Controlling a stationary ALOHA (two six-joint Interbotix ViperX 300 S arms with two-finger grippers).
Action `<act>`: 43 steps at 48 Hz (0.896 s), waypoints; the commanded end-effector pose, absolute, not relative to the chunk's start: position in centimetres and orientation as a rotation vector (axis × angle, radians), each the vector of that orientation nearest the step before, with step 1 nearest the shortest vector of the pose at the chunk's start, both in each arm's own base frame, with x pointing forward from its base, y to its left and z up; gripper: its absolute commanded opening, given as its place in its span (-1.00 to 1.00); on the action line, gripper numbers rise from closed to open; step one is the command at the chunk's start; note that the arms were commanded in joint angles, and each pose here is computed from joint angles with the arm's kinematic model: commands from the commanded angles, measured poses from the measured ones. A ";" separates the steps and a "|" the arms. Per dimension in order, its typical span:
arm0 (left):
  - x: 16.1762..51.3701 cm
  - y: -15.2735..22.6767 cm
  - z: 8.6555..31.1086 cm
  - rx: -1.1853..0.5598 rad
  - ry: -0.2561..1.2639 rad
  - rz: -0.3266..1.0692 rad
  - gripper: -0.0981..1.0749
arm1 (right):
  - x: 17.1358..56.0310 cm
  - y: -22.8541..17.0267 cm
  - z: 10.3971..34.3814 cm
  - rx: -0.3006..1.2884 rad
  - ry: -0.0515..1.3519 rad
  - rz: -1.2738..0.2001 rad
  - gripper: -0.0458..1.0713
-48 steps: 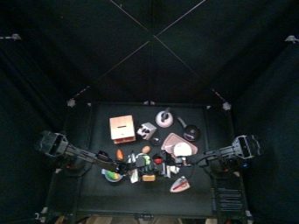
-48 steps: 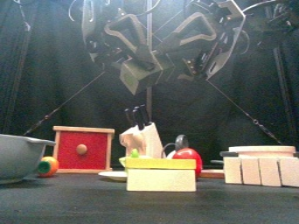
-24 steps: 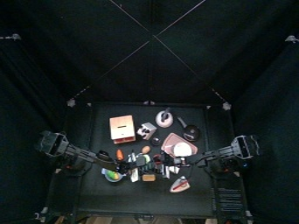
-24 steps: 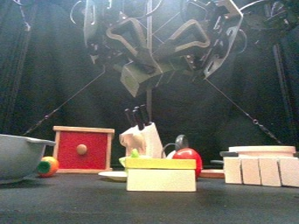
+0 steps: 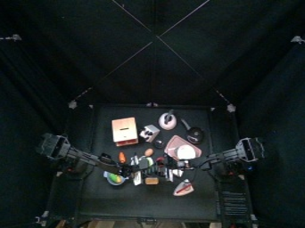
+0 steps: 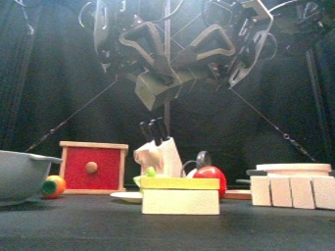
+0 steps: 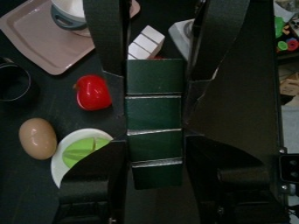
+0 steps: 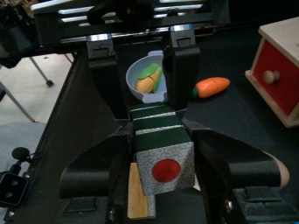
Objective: Hand over green sushi roll
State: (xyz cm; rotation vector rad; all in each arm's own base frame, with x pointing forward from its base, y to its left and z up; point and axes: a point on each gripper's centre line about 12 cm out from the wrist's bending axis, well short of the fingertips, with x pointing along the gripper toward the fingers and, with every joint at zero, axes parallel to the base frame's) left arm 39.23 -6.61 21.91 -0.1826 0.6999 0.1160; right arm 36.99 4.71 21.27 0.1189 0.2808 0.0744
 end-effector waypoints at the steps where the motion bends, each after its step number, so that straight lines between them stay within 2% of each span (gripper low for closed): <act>1: 39.5 -6.4 22.6 -0.188 0.679 0.118 0.43 | 37.2 4.9 22.4 0.119 0.247 0.082 0.15; 7: 39.3 -6.3 22.4 -0.186 0.685 0.119 0.62 | 37.2 4.9 22.4 0.119 0.249 0.082 0.15; 10: 39.2 -6.2 22.4 -0.187 0.685 0.120 0.66 | 37.2 4.9 22.3 0.118 0.250 0.082 0.15; 30: 38.6 -6.0 23.0 -0.175 0.667 0.115 0.66 | 37.1 4.9 22.2 0.122 0.252 0.080 0.15; 43: 37.3 -5.8 23.8 -0.179 0.644 0.103 0.66 | 36.1 4.7 21.1 0.122 0.286 0.076 0.15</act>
